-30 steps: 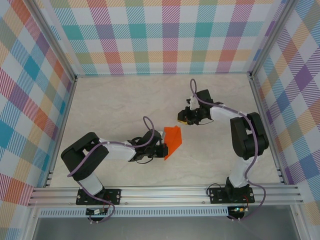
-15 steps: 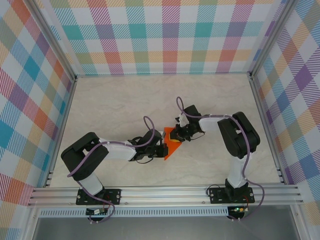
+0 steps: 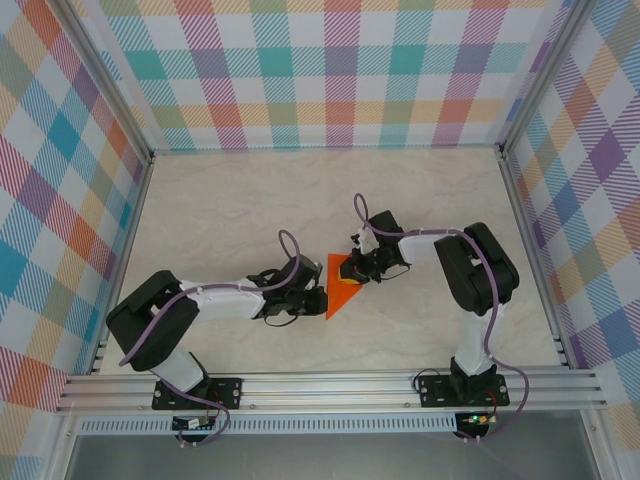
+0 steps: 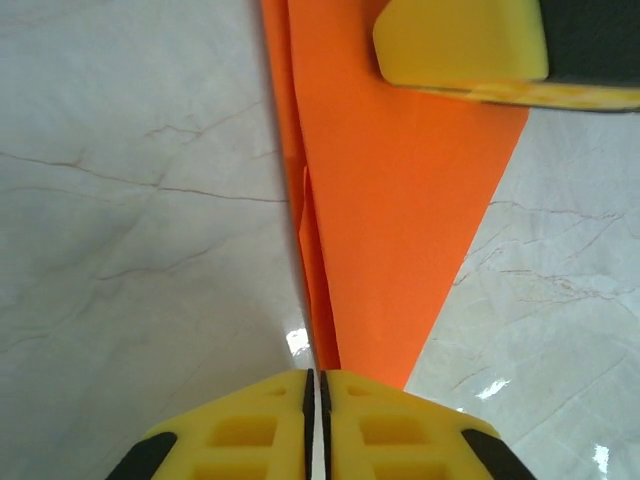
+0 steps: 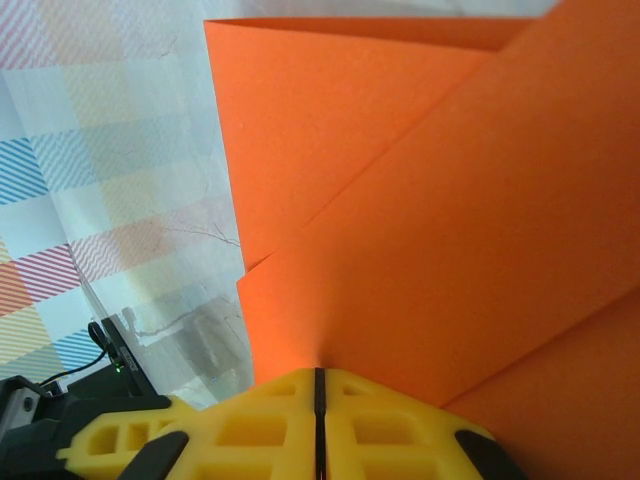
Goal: Fold a paper plane with a square sheet of paper (pick it up from the middle)
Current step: Fourth fold the wing at the center of the table.
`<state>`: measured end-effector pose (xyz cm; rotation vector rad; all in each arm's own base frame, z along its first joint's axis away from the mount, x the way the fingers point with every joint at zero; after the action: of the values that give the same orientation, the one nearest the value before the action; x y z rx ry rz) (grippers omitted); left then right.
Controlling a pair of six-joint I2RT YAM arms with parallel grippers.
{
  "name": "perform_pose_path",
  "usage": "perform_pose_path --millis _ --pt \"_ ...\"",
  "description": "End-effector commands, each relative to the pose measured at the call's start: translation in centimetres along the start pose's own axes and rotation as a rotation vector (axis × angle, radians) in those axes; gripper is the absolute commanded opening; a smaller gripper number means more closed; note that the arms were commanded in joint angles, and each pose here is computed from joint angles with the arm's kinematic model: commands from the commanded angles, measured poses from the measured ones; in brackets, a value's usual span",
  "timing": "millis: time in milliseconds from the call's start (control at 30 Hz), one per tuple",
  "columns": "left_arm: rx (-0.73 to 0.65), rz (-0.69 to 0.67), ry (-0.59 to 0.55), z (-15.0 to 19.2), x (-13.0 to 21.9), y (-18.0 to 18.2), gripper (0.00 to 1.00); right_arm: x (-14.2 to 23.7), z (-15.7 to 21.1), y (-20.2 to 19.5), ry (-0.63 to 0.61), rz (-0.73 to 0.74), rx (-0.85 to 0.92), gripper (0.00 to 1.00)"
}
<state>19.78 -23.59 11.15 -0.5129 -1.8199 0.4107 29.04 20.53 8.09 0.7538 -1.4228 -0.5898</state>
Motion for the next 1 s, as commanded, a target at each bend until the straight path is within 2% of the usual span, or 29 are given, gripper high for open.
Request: perform_pose_path --millis 0,167,333,600,967 --pt "0.046 0.099 -0.025 -1.8 1.8 -1.7 0.15 -1.4 1.3 -3.1 0.024 0.125 -0.072 0.09" --pt "0.117 0.230 -0.034 -3.3 1.5 -2.5 0.16 -1.5 1.3 -3.3 0.025 0.127 -0.078 0.09" --pt "0.188 0.303 0.019 -4.0 -0.8 -2.5 0.16 -1.6 1.3 -3.5 0.027 0.132 -0.084 0.09" --pt "0.258 0.262 0.105 -2.5 -3.7 -0.5 0.16 -1.9 1.4 -3.8 0.033 0.141 -0.093 0.09" --pt "0.251 0.159 0.173 1.0 -2.8 2.7 0.17 -1.9 1.4 -4.3 0.038 0.180 -0.103 0.09"
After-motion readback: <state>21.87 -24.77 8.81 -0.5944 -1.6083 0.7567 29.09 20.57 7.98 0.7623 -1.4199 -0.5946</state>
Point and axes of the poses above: each hand's point on the last joint's axis, 136 mm out from that joint toward the fingers, its own x axis back along the fingers, its own y axis along the line the jaws close on, z = x × y, the point moved 10 cm from there along x, back along the fingers, and after that the axes turned 3 degrees about x, right-handed, at the moved point
